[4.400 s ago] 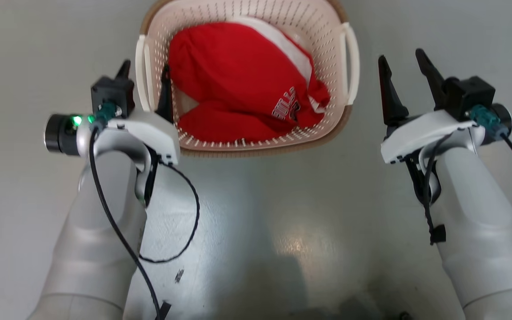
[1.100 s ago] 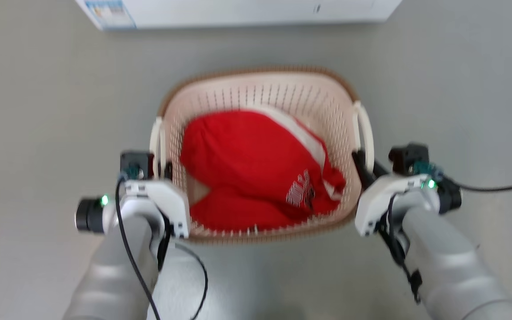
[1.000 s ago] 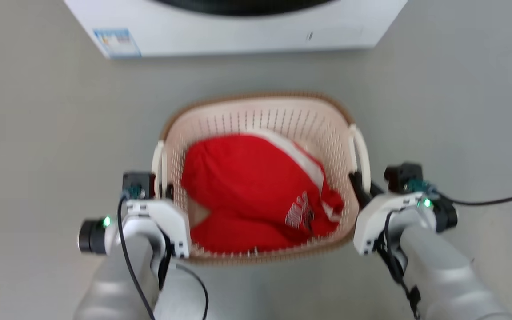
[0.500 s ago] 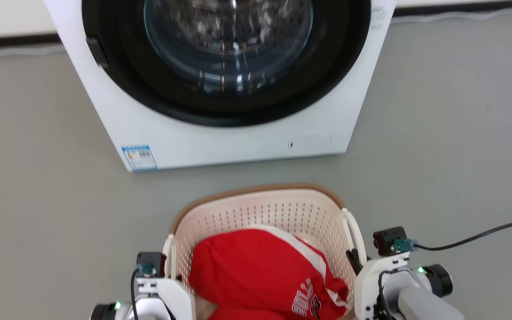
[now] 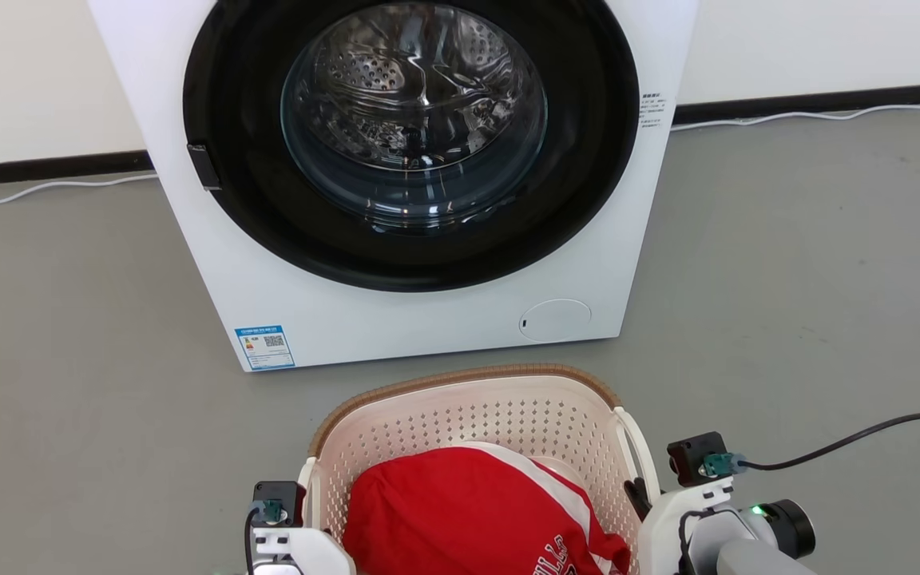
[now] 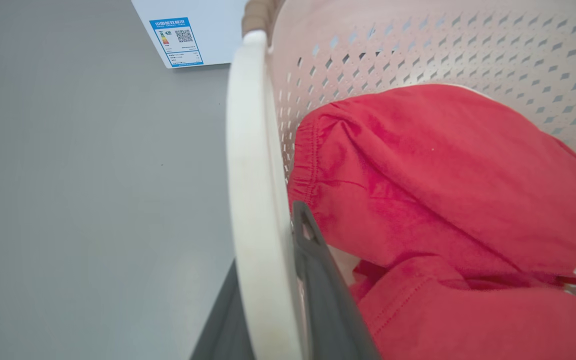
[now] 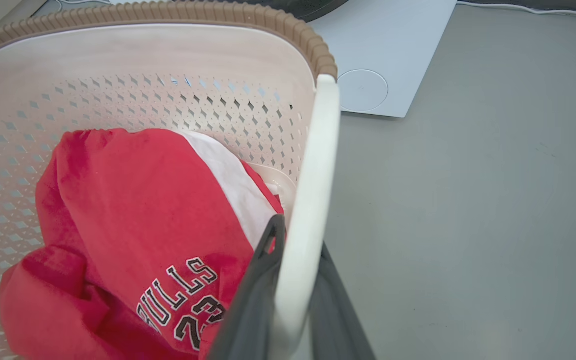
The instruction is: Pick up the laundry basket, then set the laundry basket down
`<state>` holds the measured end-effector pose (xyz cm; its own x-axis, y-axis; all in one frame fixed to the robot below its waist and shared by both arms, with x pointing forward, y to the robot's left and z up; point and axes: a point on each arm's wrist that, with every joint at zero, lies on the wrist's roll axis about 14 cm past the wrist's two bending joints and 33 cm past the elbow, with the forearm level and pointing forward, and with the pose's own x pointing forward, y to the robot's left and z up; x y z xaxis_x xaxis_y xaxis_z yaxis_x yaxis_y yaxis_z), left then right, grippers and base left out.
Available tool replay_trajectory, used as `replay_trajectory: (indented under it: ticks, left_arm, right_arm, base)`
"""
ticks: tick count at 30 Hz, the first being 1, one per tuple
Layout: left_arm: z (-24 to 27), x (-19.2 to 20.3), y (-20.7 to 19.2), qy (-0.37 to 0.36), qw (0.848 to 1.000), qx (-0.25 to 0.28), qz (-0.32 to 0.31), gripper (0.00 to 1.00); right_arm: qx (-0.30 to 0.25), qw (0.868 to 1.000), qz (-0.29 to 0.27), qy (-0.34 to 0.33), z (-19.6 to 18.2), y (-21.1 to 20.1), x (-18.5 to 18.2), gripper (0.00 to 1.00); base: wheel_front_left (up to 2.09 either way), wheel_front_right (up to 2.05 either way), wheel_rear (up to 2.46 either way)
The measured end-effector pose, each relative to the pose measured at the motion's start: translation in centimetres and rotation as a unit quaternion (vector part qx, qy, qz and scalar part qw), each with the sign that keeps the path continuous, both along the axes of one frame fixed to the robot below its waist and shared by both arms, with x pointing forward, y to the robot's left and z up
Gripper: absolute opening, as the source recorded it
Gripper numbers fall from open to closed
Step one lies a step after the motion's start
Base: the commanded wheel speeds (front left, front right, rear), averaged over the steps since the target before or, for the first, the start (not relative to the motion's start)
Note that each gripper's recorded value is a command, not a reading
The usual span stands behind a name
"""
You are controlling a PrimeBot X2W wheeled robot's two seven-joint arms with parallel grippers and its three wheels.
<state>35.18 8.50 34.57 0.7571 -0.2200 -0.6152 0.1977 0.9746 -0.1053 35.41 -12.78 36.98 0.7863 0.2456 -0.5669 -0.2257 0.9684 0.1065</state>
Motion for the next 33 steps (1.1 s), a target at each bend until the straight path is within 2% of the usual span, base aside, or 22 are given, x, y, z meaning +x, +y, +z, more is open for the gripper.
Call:
replay_trajectory:
  ticks: [33]
  left_arm:
    - [-0.54,-0.31,-0.2,0.008,1.0,0.005,-0.002,0.0]
  right_arm:
    - [0.014,1.0,-0.015,0.009,-0.58,-0.19,-0.4,0.0]
  base:
    - [0.0,0.0,0.0]
